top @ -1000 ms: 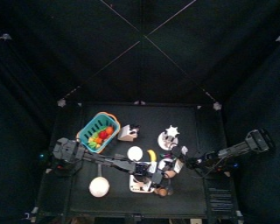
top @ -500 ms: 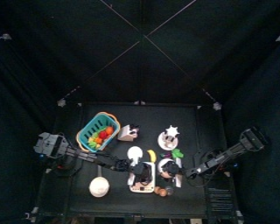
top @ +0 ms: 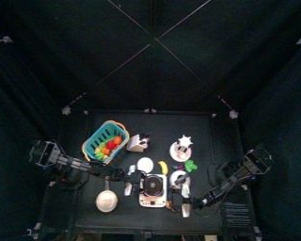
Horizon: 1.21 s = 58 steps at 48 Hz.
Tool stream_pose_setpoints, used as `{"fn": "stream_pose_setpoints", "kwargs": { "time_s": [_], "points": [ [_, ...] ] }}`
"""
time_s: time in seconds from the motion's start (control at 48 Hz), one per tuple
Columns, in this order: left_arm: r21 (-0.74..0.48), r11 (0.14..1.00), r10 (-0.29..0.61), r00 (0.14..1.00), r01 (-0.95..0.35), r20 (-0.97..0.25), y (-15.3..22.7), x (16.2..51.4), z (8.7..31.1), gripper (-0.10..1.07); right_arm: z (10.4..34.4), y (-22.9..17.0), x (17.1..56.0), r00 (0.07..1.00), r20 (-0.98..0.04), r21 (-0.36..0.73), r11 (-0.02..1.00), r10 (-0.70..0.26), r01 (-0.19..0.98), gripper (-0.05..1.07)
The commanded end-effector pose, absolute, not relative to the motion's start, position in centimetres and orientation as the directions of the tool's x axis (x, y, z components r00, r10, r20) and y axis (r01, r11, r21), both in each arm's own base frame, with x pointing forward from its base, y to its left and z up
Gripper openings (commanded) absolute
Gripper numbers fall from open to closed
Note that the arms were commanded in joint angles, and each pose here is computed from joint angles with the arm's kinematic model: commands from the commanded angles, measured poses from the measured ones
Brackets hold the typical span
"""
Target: Grab eggshell half
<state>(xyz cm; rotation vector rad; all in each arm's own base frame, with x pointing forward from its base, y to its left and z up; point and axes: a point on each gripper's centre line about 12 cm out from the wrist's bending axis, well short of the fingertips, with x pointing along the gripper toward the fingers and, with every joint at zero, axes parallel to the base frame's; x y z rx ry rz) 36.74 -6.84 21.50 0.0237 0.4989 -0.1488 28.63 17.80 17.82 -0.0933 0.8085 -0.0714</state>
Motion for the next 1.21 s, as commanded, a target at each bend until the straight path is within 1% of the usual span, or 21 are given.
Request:
{"fn": "stream_pose_setpoints", "kwargs": {
  "time_s": [0.0, 0.062, 0.25, 0.396, 0.771, 1.188],
  "points": [
    [-0.023, 0.990, -0.134, 0.890, 0.137, -0.436, -6.7, 36.4, 22.9, 0.89, 18.3, 18.4, 29.2, 0.694, -0.713, -0.098, 0.994, -0.098, 0.039, 0.95],
    [-0.028, 0.991, -0.131, 0.892, 0.132, -0.433, -6.6, 36.1, 23.0, 0.89, 17.3, 18.6, 29.4, 0.674, -0.730, -0.108, 0.993, -0.110, 0.046, 0.95],
    [-0.040, 0.994, -0.107, 0.909, 0.099, -0.403, -6.1, 35.3, 23.1, 0.89, 15.8, 18.7, 29.7, 0.642, -0.754, -0.131, 0.990, -0.136, 0.055, 0.95],
    [-0.045, 0.996, -0.094, 0.916, 0.082, -0.390, -5.9, 35.0, 23.0, 0.89, 15.2, 18.5, 29.8, 0.631, -0.761, -0.141, 0.988, -0.147, 0.061, 0.95],
    [-0.046, 0.996, -0.093, 0.913, 0.081, -0.398, -5.8, 34.6, 22.7, 0.89, 13.2, 17.8, 30.8, 0.600, -0.782, -0.157, 0.985, -0.168, 0.072, 0.94],
    [-0.045, 0.996, -0.093, 0.911, 0.081, -0.402, -5.8, 34.5, 22.5, 0.89, 12.2, 17.6, 31.0, 0.583, -0.793, -0.166, 0.984, -0.177, 0.072, 0.94]
  ]
}}
